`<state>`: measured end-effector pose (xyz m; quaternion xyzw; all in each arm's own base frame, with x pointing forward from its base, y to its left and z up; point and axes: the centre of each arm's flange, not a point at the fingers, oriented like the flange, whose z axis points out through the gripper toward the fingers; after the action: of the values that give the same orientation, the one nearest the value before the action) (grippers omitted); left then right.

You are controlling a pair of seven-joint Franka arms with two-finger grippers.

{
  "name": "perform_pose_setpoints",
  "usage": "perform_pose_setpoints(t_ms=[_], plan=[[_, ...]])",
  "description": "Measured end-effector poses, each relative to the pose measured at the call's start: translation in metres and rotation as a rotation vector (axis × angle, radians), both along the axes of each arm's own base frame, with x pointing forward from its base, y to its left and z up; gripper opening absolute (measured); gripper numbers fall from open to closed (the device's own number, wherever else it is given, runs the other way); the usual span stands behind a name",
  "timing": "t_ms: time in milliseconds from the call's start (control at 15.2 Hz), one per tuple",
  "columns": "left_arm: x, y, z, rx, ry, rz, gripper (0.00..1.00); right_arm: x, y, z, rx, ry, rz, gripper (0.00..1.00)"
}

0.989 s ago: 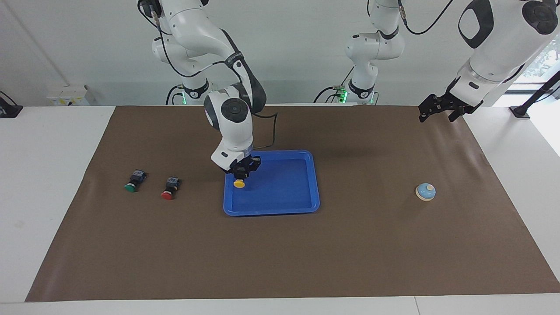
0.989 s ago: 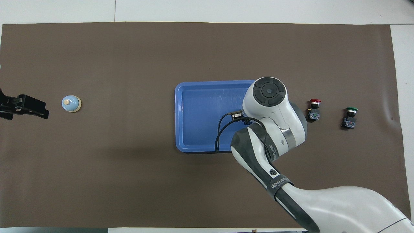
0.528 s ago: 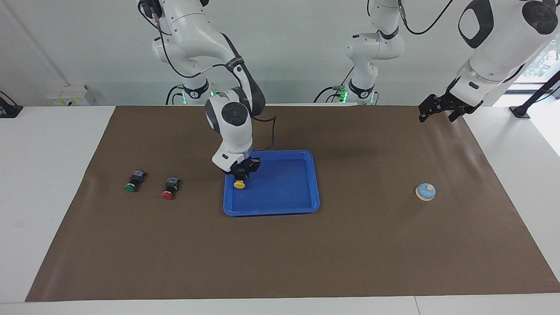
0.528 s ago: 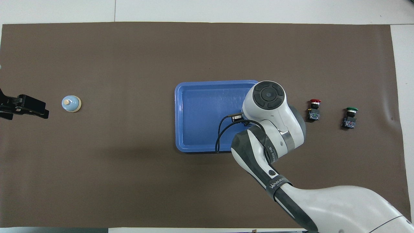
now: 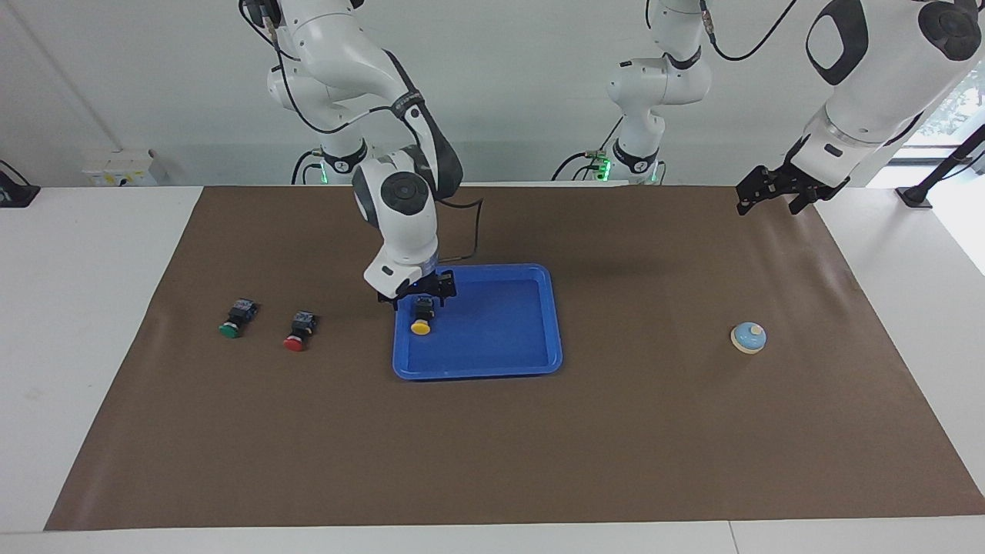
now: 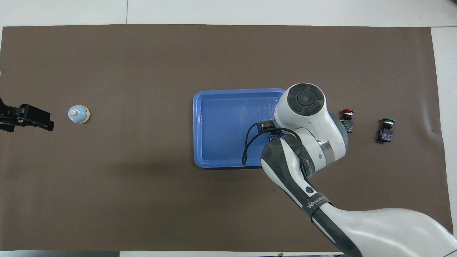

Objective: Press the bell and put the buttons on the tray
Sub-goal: 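Carry the yellow button into the blue tray and release it, then move the right gripper to the red button and grasp it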

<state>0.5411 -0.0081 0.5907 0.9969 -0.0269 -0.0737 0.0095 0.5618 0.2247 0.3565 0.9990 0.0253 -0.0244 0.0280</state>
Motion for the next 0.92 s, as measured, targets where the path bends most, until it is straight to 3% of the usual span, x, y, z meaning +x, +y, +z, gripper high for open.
perform_pose_setpoints(t_ms=[264, 462, 660, 923], plan=[[0.000, 0.000, 0.000, 0.000, 0.000, 0.000, 1.00, 0.027, -0.091, 0.049, 0.004, -0.025, -0.101, 1.00], [0.000, 0.000, 0.000, 0.000, 0.000, 0.000, 1.00, 0.035, -0.164, 0.047, 0.002, -0.010, -0.149, 1.00], [0.000, 0.000, 0.000, 0.000, 0.000, 0.000, 1.00, 0.028, -0.222, 0.021, 0.007, -0.005, -0.158, 1.00], [0.000, 0.000, 0.000, 0.000, 0.000, 0.000, 1.00, 0.007, -0.256, -0.028, 0.023, -0.108, -0.122, 1.00]])
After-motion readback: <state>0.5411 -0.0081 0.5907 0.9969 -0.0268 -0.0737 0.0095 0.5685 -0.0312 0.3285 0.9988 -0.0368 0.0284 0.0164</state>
